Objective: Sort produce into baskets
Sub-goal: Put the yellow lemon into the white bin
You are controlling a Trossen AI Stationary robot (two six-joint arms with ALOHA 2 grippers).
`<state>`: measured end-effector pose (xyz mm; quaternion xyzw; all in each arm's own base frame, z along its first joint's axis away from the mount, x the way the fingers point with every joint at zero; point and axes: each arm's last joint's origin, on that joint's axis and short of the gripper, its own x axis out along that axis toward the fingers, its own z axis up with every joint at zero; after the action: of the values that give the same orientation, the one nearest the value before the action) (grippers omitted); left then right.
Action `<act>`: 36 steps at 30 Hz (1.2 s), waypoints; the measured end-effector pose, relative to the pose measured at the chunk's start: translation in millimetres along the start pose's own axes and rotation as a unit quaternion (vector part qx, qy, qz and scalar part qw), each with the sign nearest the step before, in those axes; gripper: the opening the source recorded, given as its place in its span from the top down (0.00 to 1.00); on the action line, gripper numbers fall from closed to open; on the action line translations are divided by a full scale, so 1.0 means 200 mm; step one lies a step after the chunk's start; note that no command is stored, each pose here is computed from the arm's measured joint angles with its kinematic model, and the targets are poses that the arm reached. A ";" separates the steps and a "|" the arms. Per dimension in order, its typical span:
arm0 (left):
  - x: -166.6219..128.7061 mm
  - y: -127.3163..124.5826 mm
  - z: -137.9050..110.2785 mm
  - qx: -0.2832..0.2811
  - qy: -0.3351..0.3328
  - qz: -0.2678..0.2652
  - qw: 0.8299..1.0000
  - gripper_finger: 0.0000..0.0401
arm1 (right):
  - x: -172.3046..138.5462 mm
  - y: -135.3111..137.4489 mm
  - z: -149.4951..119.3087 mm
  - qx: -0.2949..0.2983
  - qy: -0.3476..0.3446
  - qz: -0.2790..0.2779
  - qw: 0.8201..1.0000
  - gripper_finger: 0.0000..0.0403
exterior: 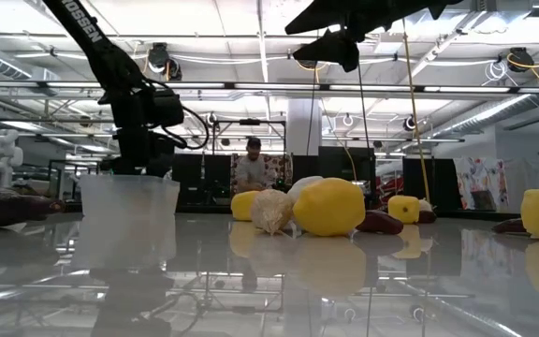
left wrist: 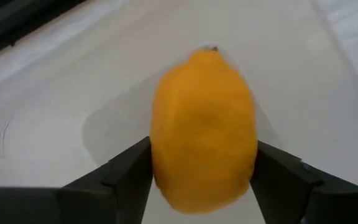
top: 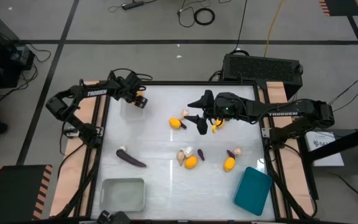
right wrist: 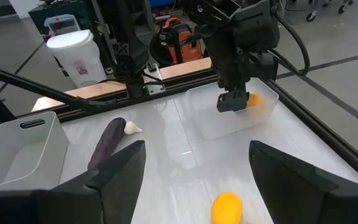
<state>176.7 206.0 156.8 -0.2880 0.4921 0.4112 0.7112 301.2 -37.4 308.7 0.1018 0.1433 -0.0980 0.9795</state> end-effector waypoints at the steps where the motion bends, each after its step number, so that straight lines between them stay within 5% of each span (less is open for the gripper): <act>1: -0.01 0.00 0.00 -0.004 0.003 0.001 1.000 0.36 | 0.00 0.00 0.00 0.000 0.000 0.000 1.000 0.31; 15: -0.38 -0.03 0.10 0.017 -0.049 -0.037 0.998 0.25 | 0.00 0.00 0.00 0.000 0.000 0.001 1.000 0.31; 22: -0.50 -0.29 0.01 0.162 -0.071 -0.157 0.972 0.25 | 0.00 0.01 0.00 0.025 0.001 0.004 1.000 0.31; 28: -0.50 -0.59 -0.07 0.330 -0.118 -0.210 0.913 0.25 | 0.00 0.01 0.00 0.060 0.001 0.004 0.998 0.31; 34: -0.45 -0.83 -0.15 0.557 -0.187 -0.215 0.780 0.25 | 0.00 0.01 -0.02 0.108 0.013 0.001 0.994 0.31; 36: -0.44 -0.89 -0.18 0.594 -0.205 -0.190 0.754 0.25 | 0.00 0.02 -0.03 0.130 0.024 0.000 0.991 0.31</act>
<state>299.1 61.5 226.6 0.1964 0.4149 -0.0583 0.8865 300.3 -31.9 304.5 0.2303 0.1532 -0.1128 0.9543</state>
